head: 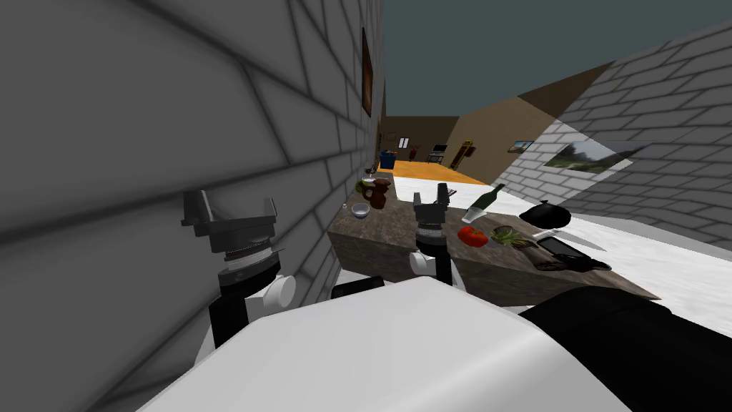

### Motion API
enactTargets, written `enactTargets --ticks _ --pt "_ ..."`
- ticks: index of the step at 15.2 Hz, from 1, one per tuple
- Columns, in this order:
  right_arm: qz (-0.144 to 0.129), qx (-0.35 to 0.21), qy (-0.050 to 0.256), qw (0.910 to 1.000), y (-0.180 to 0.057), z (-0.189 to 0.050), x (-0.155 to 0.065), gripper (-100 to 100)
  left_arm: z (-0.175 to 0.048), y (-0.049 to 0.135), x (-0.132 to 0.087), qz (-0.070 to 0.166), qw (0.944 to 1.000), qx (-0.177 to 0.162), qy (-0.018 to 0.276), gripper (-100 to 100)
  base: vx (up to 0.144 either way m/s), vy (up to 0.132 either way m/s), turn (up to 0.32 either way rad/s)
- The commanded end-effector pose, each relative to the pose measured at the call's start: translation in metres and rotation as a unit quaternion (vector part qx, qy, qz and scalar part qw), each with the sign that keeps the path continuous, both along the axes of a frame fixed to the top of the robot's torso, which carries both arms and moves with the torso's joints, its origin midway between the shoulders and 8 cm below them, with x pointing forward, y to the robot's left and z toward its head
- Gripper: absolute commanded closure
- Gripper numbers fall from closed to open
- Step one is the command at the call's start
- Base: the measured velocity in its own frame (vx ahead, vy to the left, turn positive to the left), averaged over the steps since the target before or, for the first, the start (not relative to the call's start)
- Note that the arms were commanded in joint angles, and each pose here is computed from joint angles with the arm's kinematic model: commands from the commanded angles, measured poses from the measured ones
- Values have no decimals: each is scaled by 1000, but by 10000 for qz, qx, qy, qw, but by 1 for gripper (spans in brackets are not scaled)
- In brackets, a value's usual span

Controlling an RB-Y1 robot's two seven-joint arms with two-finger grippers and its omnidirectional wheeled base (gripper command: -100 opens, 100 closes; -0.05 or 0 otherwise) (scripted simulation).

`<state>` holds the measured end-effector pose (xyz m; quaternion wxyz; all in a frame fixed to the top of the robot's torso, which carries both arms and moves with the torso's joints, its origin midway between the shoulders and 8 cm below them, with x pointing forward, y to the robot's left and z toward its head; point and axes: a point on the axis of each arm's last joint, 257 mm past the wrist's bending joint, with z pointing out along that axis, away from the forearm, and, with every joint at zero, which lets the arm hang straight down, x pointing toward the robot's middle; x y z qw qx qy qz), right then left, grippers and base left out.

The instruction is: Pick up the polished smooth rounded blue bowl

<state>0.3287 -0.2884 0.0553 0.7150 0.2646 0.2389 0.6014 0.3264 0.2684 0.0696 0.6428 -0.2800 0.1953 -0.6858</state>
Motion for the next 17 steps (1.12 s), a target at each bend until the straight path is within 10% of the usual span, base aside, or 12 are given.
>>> enactTargets --ticks 1,9,17 --pt "100 -220 28 9997 8 -1 5 -100 0 0 0 0 10000 0 0 0 -25 -42 5" --pt "465 -1160 106 9921 46 -14 28 -100 0 0 0 0 10000 1 0 0 -36 -84 63" --pt "854 -2556 140 9629 97 -45 59 -100 0 0 0 0 10000 0 0 0 -28 -49 116"
